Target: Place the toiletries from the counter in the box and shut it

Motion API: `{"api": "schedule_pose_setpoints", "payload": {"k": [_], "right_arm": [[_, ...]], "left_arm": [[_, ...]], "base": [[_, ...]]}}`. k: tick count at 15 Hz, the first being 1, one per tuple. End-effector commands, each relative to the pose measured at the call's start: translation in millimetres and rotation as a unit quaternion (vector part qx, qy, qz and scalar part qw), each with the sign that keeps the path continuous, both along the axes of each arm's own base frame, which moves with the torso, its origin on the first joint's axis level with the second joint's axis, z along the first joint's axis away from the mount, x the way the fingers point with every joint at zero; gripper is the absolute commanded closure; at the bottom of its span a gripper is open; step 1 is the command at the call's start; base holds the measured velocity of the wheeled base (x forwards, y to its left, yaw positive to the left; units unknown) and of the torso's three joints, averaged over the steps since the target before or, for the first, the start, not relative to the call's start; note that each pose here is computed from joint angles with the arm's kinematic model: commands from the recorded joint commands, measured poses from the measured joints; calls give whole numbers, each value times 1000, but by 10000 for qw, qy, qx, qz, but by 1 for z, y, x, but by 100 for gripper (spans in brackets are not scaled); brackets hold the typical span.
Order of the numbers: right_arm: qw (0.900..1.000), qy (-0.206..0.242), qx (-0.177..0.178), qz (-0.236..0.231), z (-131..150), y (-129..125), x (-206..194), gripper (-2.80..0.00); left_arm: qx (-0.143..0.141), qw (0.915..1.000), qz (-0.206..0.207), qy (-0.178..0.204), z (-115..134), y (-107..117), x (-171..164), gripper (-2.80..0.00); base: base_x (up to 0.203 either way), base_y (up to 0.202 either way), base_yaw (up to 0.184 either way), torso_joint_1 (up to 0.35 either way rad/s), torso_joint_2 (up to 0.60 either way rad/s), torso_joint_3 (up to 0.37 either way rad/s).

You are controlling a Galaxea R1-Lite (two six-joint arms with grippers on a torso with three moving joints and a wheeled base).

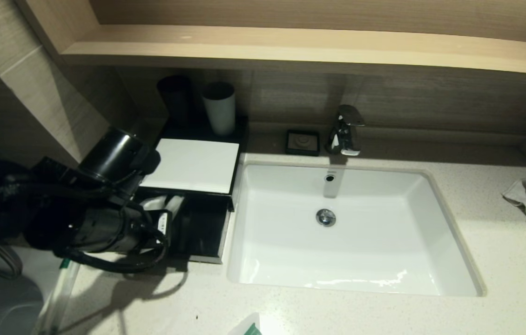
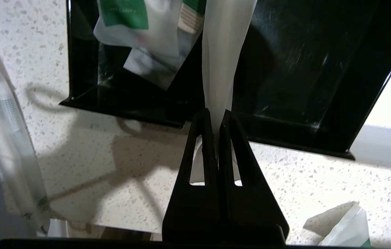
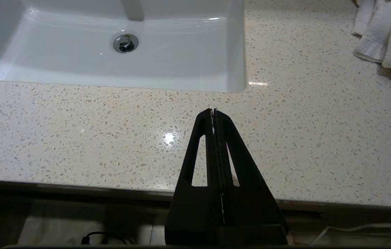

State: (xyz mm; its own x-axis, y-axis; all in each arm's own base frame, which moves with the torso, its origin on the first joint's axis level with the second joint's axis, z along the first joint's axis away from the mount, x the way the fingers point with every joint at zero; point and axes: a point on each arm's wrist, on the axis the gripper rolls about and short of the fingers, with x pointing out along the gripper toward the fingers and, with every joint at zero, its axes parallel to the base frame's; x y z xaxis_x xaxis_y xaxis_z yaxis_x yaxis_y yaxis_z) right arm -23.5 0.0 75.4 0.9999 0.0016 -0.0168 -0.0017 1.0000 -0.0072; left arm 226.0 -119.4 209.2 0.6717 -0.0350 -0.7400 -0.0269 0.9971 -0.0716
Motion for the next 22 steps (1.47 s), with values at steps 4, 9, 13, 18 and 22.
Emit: {"api": "schedule_pose_setpoints", "payload": {"k": [4, 9, 13, 18, 22], "right_arm": [[10000, 0, -2, 0, 0, 0, 0, 0], [10000, 0, -2, 0, 0, 0, 0, 0], [10000, 0, -2, -2, 0, 0, 0, 0], [10000, 0, -2, 0, 0, 0, 0, 0], [10000, 0, -2, 0, 0, 0, 0, 0]], "left_arm": [[-4, 10000, 50, 5, -11, -6, 13, 0], [-39, 9999, 157, -19, -15, -5, 20, 0], [-47, 9998, 176, -43, -19, -7, 25, 0], [-85, 9997, 188, -108, -23, -9, 31, 0], [-79, 9997, 203, -119, -27, -11, 35, 0]], "base": [[0, 0, 0, 0, 0, 0], [0, 0, 0, 0, 0, 0], [0, 0, 0, 0, 0, 0], [0, 0, 0, 0, 0, 0], [0, 0, 0, 0, 0, 0]]}}
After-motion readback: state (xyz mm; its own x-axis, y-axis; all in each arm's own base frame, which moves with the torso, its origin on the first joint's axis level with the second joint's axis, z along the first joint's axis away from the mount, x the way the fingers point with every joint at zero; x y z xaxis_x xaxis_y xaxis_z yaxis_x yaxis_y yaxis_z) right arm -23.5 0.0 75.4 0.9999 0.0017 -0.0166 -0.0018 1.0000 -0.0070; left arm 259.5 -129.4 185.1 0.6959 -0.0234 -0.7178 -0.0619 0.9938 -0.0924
